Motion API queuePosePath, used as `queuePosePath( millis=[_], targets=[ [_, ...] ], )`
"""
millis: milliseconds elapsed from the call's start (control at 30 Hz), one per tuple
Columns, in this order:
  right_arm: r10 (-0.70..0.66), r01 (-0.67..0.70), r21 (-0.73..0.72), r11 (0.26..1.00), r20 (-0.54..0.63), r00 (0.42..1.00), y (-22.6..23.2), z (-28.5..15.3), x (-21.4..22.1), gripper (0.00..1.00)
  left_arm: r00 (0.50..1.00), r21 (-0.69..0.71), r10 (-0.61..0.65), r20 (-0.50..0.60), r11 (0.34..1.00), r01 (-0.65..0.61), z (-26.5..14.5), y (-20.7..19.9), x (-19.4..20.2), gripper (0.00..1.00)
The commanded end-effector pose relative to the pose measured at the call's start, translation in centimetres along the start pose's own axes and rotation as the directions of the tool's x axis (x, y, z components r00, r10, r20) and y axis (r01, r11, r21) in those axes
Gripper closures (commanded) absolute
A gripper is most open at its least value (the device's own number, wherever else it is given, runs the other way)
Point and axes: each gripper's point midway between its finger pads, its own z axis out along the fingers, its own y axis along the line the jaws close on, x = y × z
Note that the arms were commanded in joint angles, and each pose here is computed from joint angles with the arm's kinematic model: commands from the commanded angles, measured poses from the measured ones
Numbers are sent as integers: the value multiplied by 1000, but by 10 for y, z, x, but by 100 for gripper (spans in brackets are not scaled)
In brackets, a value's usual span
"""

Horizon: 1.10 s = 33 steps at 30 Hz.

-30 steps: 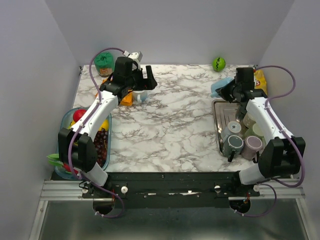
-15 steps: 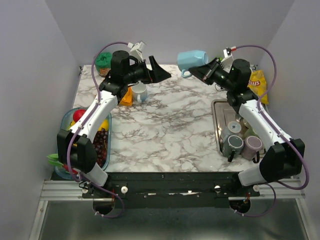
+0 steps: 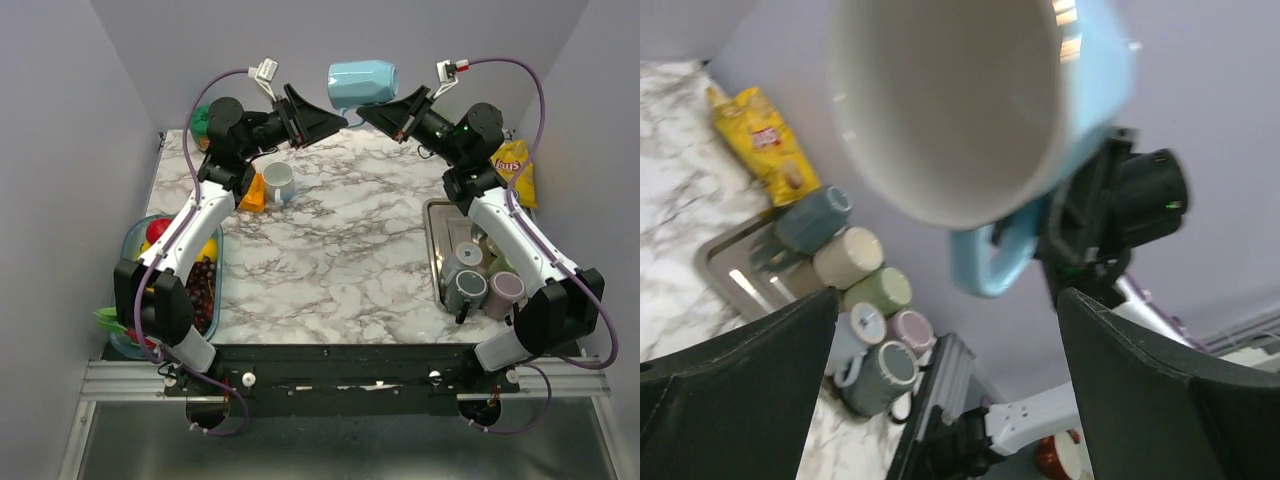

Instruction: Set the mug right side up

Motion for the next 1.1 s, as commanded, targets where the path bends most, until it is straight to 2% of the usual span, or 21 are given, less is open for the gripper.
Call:
queuePosePath(
  millis=[0, 267, 367, 467, 600, 667, 700, 867, 1000, 1067],
  targets=[
    [-63, 68, -125, 990, 49, 997, 37, 6, -17, 99, 1000, 200, -26, 14, 979, 23, -7, -45, -5, 1],
    [-72, 78, -151, 985, 44, 996, 43, 5, -14, 99, 998, 206, -53, 44, 978, 43, -4, -39, -9, 2],
    [-88, 93, -149, 984, 44, 995, 43, 6, -13, 99, 995, 191, -82, 59, 979, 69, 1, -31, -12, 6],
    [-84, 88, -151, 985, 33, 996, 40, 9, -9, 99, 990, 196, -119, 71, 975, 104, 4, -27, -15, 16],
    [-74, 76, -162, 984, 22, 997, 39, 10, -2, 99, 986, 195, -148, 80, 972, 130, 9, -24, -17, 35],
    [-67, 68, -165, 984, 14, 998, 38, 12, 2, 99, 984, 192, -160, 81, 971, 142, 12, -22, -17, 40],
    [-63, 64, -162, 985, 10, 998, 37, 12, 3, 99, 982, 193, -172, 83, 969, 154, 12, -22, -18, 47],
    [-60, 59, -163, 985, 1, 998, 35, 10, 8, 99, 979, 197, -183, 92, 967, 162, 13, -20, -20, 61],
    [-49, 46, -154, 987, -13, 999, 29, 8, 14, 99, 977, 209, -193, 93, 963, 170, 14, -22, -22, 79],
    [-44, 41, -150, 988, -18, 999, 27, 8, 17, 99, 977, 209, -192, 95, 963, 169, 15, -22, -22, 85]
  ],
)
